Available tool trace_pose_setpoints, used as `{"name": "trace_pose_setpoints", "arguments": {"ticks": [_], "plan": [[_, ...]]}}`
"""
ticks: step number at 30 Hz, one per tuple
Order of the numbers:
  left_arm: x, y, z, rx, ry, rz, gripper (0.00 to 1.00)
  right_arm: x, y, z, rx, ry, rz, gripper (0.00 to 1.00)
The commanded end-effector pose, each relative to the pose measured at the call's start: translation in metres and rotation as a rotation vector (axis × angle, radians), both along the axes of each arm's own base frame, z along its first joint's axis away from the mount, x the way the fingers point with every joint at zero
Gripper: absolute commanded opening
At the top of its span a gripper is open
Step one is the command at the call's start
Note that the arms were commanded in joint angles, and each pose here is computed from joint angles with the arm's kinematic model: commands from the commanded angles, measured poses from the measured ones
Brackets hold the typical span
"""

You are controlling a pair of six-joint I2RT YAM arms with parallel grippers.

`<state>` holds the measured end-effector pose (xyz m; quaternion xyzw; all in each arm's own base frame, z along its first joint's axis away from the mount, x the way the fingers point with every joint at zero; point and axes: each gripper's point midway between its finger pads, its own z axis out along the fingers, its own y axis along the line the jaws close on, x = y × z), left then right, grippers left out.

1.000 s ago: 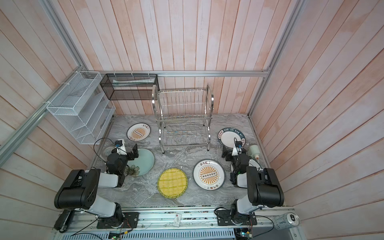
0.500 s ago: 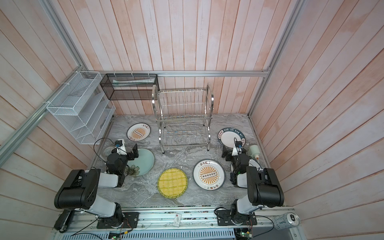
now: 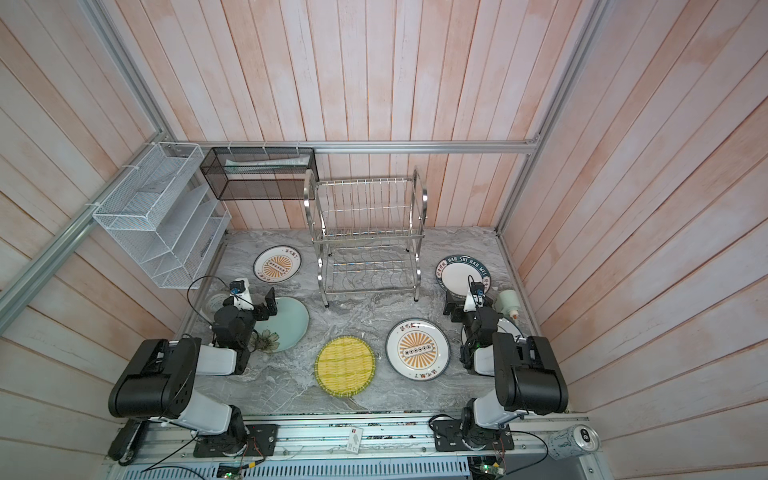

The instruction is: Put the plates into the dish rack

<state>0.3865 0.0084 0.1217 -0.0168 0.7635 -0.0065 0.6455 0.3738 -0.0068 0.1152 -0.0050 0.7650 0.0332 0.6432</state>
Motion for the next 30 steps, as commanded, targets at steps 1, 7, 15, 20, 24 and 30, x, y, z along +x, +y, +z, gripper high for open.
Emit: {"name": "trace_pose_setpoints", "arguments": {"ticks": [1,7,15,20,24,30], "plan": [[0.003,0.001,0.005,0.009,-0.014,0.009,1.00,0.003,0.000,0.009,-0.010,-0.024,0.008,0.98],[0.004,0.001,0.005,0.009,-0.014,0.008,1.00,0.003,0.000,0.009,-0.010,-0.025,0.008,0.98],[0.005,-0.007,0.008,0.028,-0.011,-0.025,1.00,0.007,-0.003,0.018,-0.008,-0.031,-0.018,0.98],[0.015,-0.003,0.014,0.023,0.046,0.002,1.00,0.004,-0.020,0.027,0.041,0.004,-0.146,0.98],[0.022,-0.005,0.030,0.013,0.087,-0.007,1.00,0.009,-0.016,0.032,0.070,0.047,-0.127,0.98],[0.013,-0.014,0.085,-0.176,-0.016,-0.017,1.00,0.008,-0.011,0.054,0.141,0.036,-0.112,0.98]]}}
